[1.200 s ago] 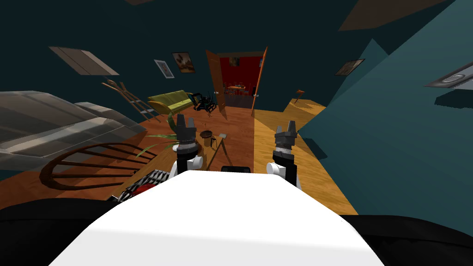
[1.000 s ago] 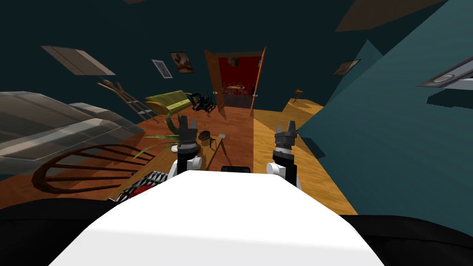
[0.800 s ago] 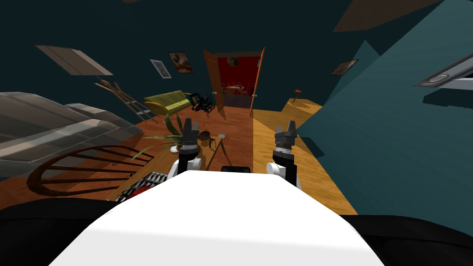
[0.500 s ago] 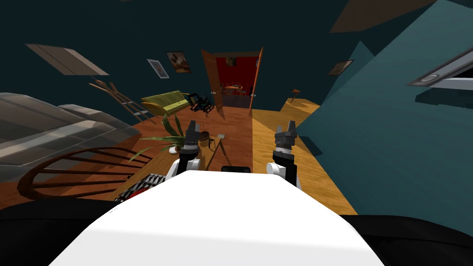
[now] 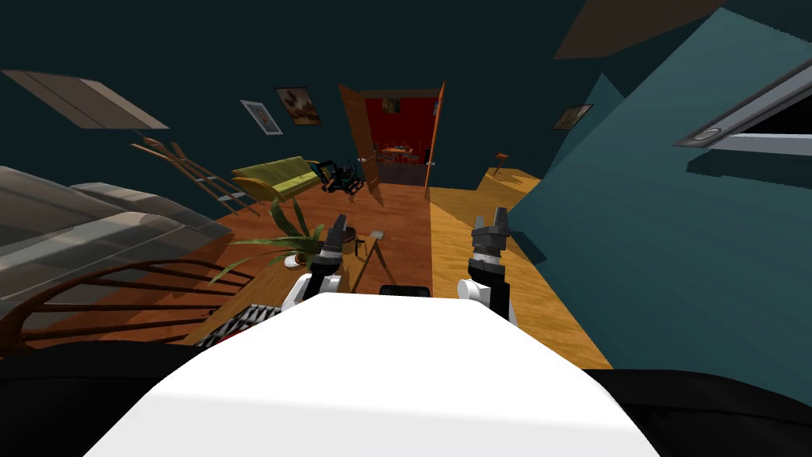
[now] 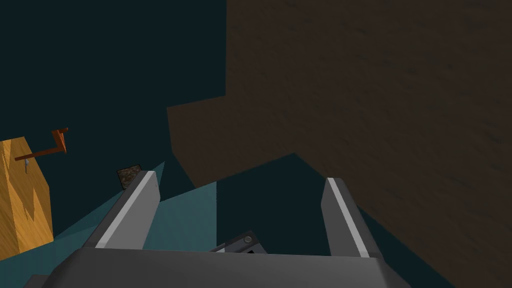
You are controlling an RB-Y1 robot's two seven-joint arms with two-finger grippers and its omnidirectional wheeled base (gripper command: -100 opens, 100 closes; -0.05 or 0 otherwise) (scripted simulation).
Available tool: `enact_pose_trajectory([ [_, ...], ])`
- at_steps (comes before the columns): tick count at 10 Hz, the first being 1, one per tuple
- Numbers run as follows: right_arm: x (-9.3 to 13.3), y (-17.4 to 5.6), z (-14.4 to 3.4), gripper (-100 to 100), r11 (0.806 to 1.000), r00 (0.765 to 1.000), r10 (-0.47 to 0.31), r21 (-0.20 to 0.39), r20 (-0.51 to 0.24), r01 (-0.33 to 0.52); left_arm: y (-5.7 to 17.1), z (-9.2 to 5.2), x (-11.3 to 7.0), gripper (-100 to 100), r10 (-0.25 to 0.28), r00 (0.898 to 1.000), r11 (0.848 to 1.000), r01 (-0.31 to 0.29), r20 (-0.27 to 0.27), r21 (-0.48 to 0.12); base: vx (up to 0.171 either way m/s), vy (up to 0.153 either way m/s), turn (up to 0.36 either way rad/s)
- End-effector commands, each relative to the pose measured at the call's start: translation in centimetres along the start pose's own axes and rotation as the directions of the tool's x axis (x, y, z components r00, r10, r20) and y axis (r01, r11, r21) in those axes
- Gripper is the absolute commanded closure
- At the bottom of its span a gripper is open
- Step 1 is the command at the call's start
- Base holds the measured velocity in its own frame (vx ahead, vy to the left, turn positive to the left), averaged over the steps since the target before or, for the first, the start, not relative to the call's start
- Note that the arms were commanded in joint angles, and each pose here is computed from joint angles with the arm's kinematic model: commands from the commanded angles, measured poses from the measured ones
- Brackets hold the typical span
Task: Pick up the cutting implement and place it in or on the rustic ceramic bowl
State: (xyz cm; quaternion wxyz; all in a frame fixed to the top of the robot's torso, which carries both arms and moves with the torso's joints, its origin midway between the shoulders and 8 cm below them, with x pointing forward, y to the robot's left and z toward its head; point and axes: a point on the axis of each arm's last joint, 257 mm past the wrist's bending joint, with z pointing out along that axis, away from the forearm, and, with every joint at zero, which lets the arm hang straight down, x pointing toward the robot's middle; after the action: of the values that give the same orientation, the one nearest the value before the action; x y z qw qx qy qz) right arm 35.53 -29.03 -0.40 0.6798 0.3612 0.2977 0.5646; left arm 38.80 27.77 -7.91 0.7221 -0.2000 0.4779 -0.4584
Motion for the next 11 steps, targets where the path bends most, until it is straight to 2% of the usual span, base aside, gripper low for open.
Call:
enact_pose_trajectory([
  [1,0.0,0.0,0.0,0,1.0,1.0,0.0,0.0,0.0,0.0,2.4,-1.0,0.5,-100,0.044,0.997,0.997,-0.047,-0.057,-0.054,0.005,-0.017,-0.11],
  [3,0.0,0.0,0.0,0,1.0,1.0,0.0,0.0,0.0,0.0,5.8,-2.3,1.3,-100,0.096,0.987,0.986,-0.111,-0.13,-0.121,0.01,-0.014,-0.096],
  [4,0.0,0.0,0.0,0,1.0,1.0,0.0,0.0,0.0,0.0,7.6,-3.1,1.7,-100,0.124,0.977,0.977,-0.151,-0.173,-0.152,0.016,-0.012,-0.096],
  [5,0.0,0.0,0.0,0,1.0,1.0,0.0,0.0,0.0,0.0,9.4,-4.0,1.9,-100,0.149,0.965,0.965,-0.19,-0.214,-0.183,0.021,-0.007,-0.104],
  [7,0.0,0.0,0.0,0,1.0,1.0,0.0,0.0,0.0,0.0,12.5,-5.7,2.1,-100,0.207,0.93,0.934,-0.281,-0.303,-0.222,0.036,0.0,-0.098],
  [8,0.0,0.0,0.0,0,1.0,1.0,0.0,0.0,0.0,0.0,13.0,-6.1,2.2,-100,0.204,0.929,0.931,-0.282,-0.307,-0.233,0.026,0.004,-0.012],
  [9,0.0,0.0,0.0,0,1.0,1.0,0.0,0.0,0.0,0.0,14.6,-7.1,2.2,-100,0.229,0.908,0.911,-0.327,-0.35,-0.252,0.023,0.008,-0.042],
  [10,0.0,0.0,0.0,0,1.0,1.0,0.0,0.0,0.0,0.0,14.8,-7.3,2.2,-100,0.228,0.908,0.91,-0.327,-0.352,-0.256,0.018,0.011,-0.034],
  [11,0.0,0.0,0.0,0,1.0,1.0,0.0,0.0,0.0,0.0,16.5,-8.5,2.2,-100,0.249,0.884,0.886,-0.373,-0.397,-0.275,0.018,0.016,-0.052],
])
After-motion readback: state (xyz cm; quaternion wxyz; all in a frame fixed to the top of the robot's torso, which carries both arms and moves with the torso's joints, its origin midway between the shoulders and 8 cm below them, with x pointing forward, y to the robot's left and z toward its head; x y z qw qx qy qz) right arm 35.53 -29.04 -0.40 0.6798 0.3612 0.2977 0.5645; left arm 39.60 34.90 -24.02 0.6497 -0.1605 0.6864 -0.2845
